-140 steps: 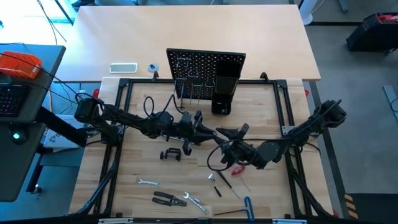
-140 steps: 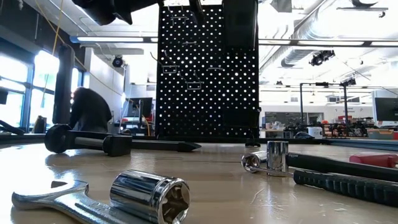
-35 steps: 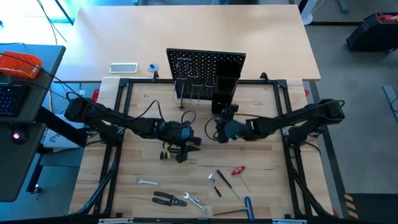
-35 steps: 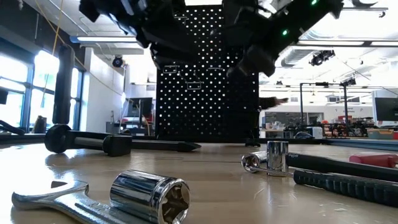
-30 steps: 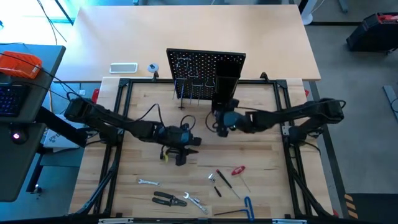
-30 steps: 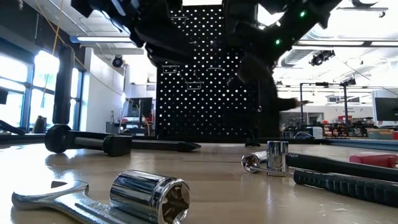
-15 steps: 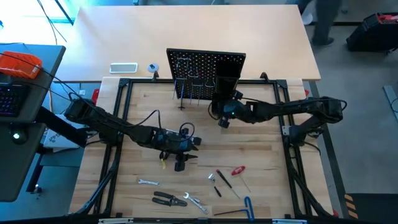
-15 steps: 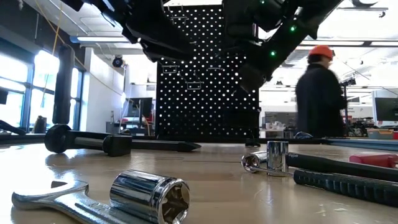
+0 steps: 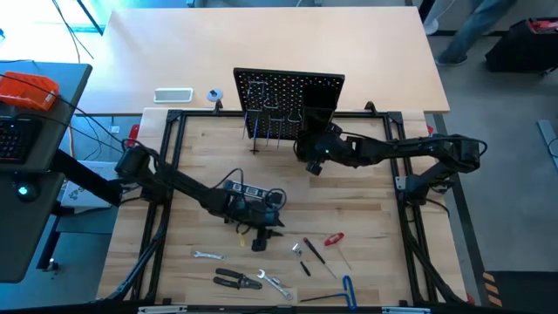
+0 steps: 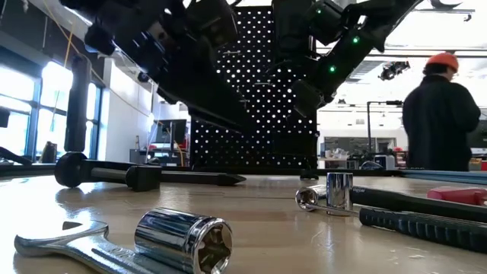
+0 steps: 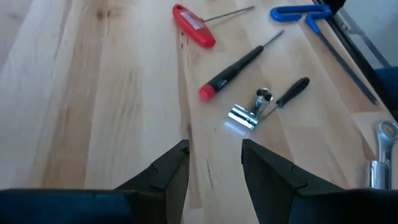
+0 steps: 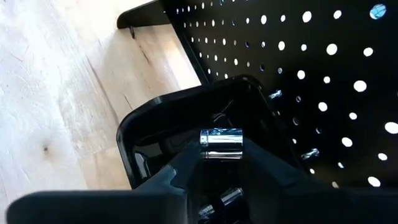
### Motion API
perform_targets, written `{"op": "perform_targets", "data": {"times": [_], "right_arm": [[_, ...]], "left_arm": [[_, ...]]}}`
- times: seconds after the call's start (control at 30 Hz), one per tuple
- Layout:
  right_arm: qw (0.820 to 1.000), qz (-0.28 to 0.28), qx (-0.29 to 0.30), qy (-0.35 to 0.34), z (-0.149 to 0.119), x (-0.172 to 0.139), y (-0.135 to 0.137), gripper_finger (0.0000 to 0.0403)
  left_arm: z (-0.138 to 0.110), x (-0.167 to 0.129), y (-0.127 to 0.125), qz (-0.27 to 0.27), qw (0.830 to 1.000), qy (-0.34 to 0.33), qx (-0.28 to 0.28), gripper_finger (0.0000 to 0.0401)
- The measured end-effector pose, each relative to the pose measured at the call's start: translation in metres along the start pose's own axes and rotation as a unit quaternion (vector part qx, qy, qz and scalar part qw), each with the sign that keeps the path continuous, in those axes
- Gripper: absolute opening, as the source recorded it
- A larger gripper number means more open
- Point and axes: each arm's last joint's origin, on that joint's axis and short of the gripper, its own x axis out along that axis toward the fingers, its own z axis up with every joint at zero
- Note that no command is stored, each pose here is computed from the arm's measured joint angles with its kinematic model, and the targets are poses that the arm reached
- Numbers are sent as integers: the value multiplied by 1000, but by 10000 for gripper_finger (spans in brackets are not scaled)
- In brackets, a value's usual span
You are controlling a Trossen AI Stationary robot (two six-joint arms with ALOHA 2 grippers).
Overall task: Hang tools onto peg board
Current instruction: Put the top left socket into the bottom peg board bin
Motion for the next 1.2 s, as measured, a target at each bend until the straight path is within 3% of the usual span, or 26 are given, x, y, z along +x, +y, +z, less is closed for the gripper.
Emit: {"op": "perform_targets", "data": {"times": [0.4, 0.63, 0.93, 1.2], "right_arm": [[1000, -10, 3, -2, 0, 0, 0, 185], [999, 39, -2, -2, -1, -5, 14, 188], [994, 98, -42, -22, -3, -29, 58, 188], [989, 134, -56, -29, -12, -54, 95, 188]], "left_arm": [[3, 1, -4, -9, 1000, -22, 1, 138], [2, 1, -14, -60, 997, -19, 53, 138], [-3, 7, -23, -53, 995, -28, 77, 138], [-18, 35, -31, -56, 992, -57, 96, 138]]}}
